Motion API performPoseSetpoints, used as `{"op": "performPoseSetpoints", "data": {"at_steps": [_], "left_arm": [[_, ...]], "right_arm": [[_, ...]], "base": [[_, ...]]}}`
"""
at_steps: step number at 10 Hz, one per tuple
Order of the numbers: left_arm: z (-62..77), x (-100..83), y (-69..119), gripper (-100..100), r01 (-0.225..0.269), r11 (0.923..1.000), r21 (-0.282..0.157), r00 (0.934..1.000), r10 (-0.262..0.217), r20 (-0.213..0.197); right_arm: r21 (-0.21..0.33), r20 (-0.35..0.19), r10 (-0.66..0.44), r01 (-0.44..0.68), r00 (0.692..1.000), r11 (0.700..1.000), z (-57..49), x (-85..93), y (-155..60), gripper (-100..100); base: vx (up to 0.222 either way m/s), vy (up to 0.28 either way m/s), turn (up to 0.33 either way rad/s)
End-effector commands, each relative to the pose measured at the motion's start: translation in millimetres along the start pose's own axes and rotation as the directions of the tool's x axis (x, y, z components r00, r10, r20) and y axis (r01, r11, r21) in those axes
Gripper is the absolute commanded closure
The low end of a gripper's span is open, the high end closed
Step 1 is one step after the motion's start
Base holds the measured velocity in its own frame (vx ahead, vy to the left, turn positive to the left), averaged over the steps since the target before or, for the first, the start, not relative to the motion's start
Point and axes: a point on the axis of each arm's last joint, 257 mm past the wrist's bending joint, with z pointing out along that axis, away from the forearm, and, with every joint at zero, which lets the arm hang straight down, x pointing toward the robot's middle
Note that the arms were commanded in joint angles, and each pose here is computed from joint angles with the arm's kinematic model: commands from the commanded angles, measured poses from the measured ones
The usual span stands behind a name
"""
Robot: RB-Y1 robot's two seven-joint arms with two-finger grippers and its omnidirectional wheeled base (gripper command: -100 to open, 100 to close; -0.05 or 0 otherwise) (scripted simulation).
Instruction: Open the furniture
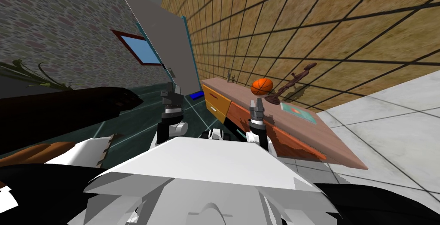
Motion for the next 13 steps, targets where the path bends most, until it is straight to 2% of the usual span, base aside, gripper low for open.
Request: {"op": "performPoseSetpoints", "data": {"at_steps": [1, 2, 5, 7, 11, 12, 13], "left_arm": [[0.0, 0.0, 0.0, 0, 0.000, 1.0000, 0.000, 1.0000, 0.000, 0.000], [0.0, 0.0, 0.0, 0, 0.000, 1.0000, 0.000, 1.0000, 0.000, 0.000], [0.0, 0.0, 0.0, 0, 0.000, 1.0000, 0.000, 1.0000, 0.000, 0.000], [0.0, 0.0, 0.0, 0, 0.000, 1.0000, 0.000, 1.0000, 0.000, 0.000], [0.0, 0.0, 0.0, 0, 0.000, 1.0000, 0.000, 1.0000, 0.000, 0.000], [0.0, 0.0, 0.0, 0, 0.000, 1.0000, 0.000, 1.0000, 0.000, 0.000], [0.0, 0.0, 0.0, 0, 0.000, 1.0000, 0.000, 1.0000, 0.000, 0.000]], "right_arm": [[-0.001, -0.016, -0.093, 0.093, 0.996, 0.996, 0.3, 0.2, -4, -100], [-0.003, -0.029, -0.159, 0.159, 0.987, 0.987, 0.8, 0.0, -7, -100], [-0.007, -0.041, -0.256, 0.256, 0.966, 0.967, 1.3, -0.4, -11, -100], [-0.011, -0.052, -0.339, 0.339, 0.939, 0.941, 1.6, -1.2, -15, -100], [-0.018, -0.072, -0.502, 0.503, 0.862, 0.864, 1.7, -3.7, -26, -100], [-0.019, -0.084, -0.555, 0.556, 0.827, 0.831, 1.3, -5.4, -32, -100], [-0.021, -0.083, -0.579, 0.579, 0.811, 0.815, 1.3, -5.4, -32, -100]], "base": [[0.065, 0.076, -0.024], [0.071, 0.100, -0.046], [0.062, 0.107, -0.029], [0.080, 0.087, -0.042], [0.077, 0.113, -0.040], [0.093, 0.126, -0.056], [0.075, 0.107, -0.038]]}}
